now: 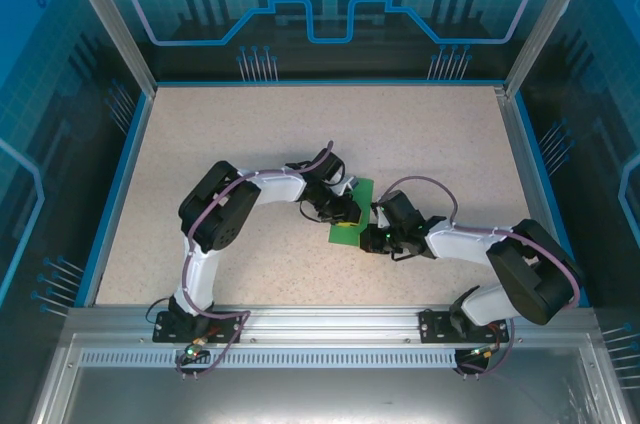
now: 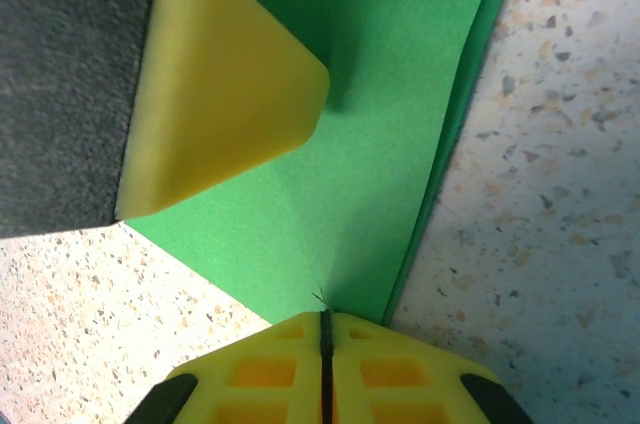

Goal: Fold a paper plane with a square sheet of paper (pick it up from the middle)
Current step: Fold the triangle a second time at the center of the table.

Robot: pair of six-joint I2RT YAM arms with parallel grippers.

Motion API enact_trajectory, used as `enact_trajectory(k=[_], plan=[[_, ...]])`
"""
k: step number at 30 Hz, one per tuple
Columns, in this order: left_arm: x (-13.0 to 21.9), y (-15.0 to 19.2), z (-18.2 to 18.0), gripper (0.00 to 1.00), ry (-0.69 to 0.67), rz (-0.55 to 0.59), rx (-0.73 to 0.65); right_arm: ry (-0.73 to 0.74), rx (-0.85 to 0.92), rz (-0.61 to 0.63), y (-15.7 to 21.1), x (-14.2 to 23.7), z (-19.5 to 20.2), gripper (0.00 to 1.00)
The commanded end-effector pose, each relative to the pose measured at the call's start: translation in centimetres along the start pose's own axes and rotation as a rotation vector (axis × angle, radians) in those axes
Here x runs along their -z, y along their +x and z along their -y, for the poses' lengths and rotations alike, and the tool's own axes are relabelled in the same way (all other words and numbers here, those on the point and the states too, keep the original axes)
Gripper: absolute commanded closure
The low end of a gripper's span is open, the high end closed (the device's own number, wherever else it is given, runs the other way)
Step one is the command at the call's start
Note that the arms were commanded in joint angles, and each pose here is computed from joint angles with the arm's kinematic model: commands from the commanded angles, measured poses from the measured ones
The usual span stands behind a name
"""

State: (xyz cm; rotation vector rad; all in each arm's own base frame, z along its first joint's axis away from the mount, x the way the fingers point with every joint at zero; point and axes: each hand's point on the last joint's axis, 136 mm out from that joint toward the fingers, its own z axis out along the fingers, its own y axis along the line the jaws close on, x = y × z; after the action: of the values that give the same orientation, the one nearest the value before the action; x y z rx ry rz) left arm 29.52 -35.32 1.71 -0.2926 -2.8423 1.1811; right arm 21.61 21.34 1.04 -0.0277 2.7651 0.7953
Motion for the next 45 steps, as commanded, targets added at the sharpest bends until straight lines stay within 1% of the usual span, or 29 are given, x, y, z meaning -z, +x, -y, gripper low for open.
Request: enact_trajectory(k=[1, 5, 12, 17, 24, 30, 38, 45], plan=[[-0.4, -1.1, -4.4, 0.80, -0.150, 0.034, 0.029, 0.095, -0.024, -0.115, 3.6, 0.1, 2.3, 0.91], [-0.7, -0.8, -4.9, 0.80, -0.165, 0.020, 0.018, 0.037, -0.026, -0.040, 1.9, 1.6, 0.6, 0.90], [-1.0, -0.2, -5.1, 0.80, -0.156, -0.012, 0.006, -0.117, -0.090, 0.160, -2.9, 5.7, -1.4, 0.90], [-1.1, -0.1, -5.1, 0.80, -0.153, -0.023, 0.003, -0.150, -0.102, 0.220, -5.3, 6.6, -2.0, 0.90], [-1.1, 0.1, -5.1, 0.80, -0.147, -0.028, 0.000, -0.148, -0.116, 0.216, -7.4, 4.4, -1.6, 0.91], [-1.1, 0.3, -5.0, 0.80, -0.144, -0.033, 0.001, -0.147, -0.112, 0.184, -8.7, 2.6, -1.6, 0.91], [-0.9, -0.3, -4.4, 0.80, -0.093, -0.022, 0.031, -0.148, -0.122, 0.101, -5.6, 1.1, -0.6, 0.94], [-0.9, -0.4, -4.3, 0.80, -0.096, -0.029, 0.034, -0.159, -0.115, 0.055, -4.0, 0.2, -0.7, 0.95]])
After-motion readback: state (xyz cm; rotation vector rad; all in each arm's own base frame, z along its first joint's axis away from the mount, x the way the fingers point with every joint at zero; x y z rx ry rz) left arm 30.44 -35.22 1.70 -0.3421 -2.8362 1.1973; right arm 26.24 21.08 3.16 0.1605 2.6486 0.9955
